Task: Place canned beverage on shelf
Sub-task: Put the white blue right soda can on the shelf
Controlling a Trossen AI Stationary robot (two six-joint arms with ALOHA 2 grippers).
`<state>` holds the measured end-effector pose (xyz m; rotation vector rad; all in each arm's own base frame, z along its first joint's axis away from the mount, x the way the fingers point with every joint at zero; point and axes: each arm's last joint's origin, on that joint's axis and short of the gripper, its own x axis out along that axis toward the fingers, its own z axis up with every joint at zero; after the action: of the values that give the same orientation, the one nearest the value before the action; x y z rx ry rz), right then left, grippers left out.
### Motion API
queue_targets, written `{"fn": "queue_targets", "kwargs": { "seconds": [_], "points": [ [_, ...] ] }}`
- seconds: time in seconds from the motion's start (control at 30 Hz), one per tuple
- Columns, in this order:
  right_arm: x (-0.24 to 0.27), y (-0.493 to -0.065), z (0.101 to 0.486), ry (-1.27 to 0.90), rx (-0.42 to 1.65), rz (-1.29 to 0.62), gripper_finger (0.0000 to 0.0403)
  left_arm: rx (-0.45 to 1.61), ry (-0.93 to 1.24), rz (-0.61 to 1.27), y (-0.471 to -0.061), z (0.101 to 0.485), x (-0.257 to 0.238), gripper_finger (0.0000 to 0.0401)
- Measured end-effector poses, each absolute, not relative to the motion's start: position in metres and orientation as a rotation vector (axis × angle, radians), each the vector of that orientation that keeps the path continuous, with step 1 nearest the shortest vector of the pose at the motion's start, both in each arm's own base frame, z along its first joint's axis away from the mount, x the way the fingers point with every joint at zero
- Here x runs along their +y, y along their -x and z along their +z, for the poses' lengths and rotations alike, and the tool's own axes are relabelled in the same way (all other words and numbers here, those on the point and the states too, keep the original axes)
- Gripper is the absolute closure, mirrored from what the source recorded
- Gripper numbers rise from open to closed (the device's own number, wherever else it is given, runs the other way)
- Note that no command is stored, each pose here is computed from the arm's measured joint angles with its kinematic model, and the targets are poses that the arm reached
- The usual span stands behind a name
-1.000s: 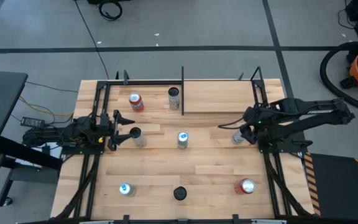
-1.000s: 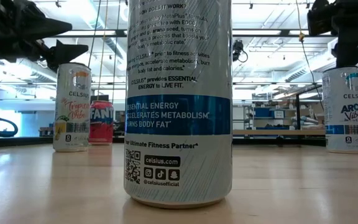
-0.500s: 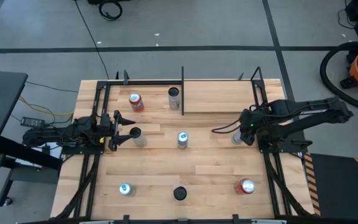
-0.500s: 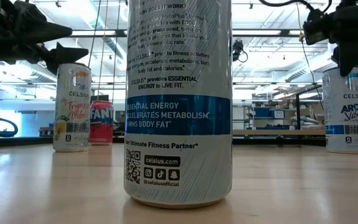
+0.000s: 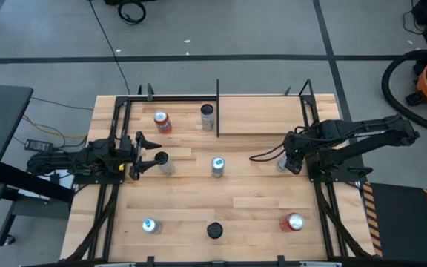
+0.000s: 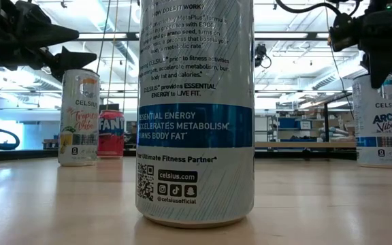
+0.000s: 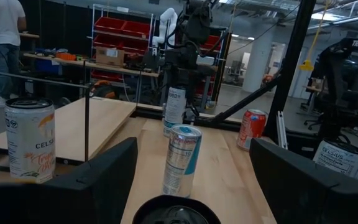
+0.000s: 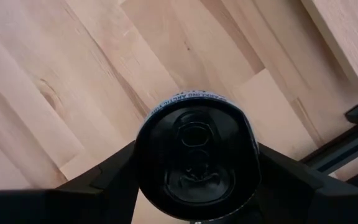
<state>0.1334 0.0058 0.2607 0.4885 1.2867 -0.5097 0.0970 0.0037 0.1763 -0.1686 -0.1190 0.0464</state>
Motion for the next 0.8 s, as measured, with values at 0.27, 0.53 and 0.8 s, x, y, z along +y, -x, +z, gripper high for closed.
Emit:
{"fn": "queue_targets", "kwargs": {
  "seconds": [0.27, 0.53, 0.8],
  "points": [
    [0.002, -0.135, 0.269, -0.478, 1.264, -0.510, 0.0139, -0.119, 0.169, 0.047, -0.097, 0.176, 0.004, 0.0087],
    [-0.009, -0.136, 0.283, -0.471, 1.224, -0.512, 0.0135, -0.119, 0.160, 0.047, -0.097, 0.176, 0.004, 0.0087],
    [-0.029, -0.141, 0.306, -0.434, 1.214, -0.533, 0.0135, -0.118, 0.160, 0.048, -0.097, 0.176, 0.004, 0.0087]
  ]
}}
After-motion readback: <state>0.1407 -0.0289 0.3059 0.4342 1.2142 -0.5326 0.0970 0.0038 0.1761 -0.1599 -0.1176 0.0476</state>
